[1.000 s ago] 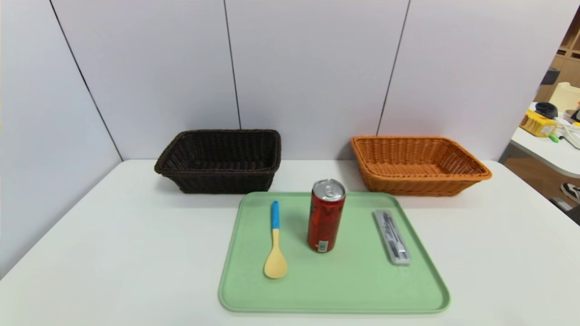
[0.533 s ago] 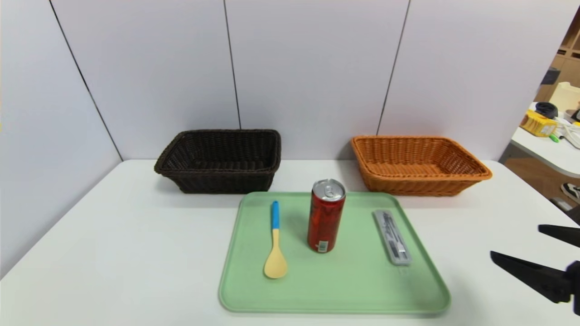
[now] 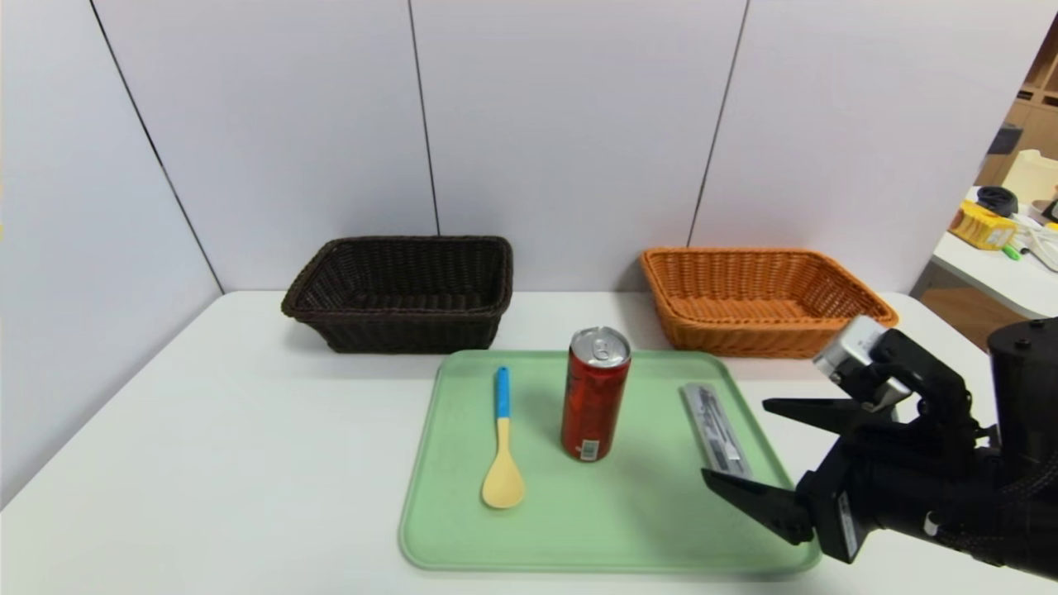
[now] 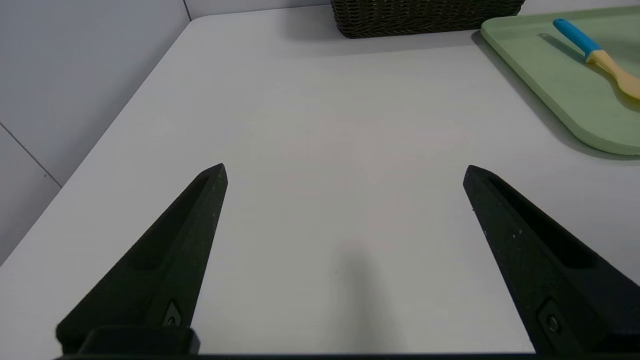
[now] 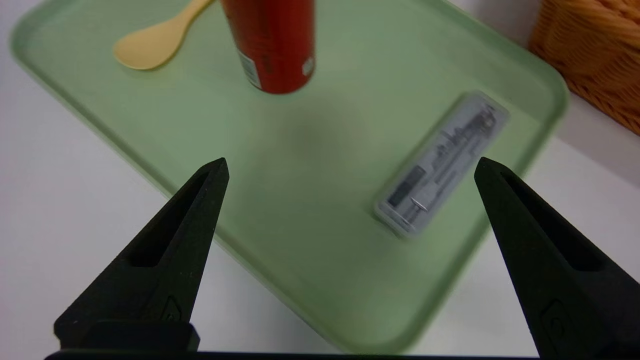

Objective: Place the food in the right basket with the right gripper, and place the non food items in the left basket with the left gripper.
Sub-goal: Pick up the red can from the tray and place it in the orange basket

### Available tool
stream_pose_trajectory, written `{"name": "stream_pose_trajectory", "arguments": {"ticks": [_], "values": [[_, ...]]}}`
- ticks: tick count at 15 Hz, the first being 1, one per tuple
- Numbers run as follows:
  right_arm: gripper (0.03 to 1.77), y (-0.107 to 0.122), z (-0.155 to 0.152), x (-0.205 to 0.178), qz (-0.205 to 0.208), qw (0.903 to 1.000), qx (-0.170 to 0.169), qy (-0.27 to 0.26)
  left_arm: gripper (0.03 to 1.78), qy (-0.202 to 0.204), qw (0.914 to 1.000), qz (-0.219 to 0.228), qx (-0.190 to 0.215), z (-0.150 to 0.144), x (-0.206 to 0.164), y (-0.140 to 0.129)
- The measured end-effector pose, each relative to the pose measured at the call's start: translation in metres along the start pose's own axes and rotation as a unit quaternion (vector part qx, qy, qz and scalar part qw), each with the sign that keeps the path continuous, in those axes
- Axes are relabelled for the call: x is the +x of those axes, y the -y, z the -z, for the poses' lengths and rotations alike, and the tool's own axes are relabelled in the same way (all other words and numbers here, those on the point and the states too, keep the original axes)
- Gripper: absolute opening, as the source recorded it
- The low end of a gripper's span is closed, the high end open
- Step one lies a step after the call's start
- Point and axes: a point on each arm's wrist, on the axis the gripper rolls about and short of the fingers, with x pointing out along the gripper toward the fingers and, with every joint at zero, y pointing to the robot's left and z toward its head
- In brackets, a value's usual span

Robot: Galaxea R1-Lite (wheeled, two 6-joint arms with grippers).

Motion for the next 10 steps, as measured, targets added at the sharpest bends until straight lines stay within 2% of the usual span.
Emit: {"name": "stream_pose_trajectory", "arguments": {"ticks": [5,10], "values": [[1.7,-0.019,-0.009,0.03,-0.067,0.9927,-0.028,0.097,1.69,0.0,1.0,0.0,0.0,0.0,0.0,0.0],[1.7,-0.023,-0.012,0.047,-0.072,0.9865,-0.035,0.143,1.69,0.0,1.0,0.0,0.0,0.0,0.0,0.0]]}}
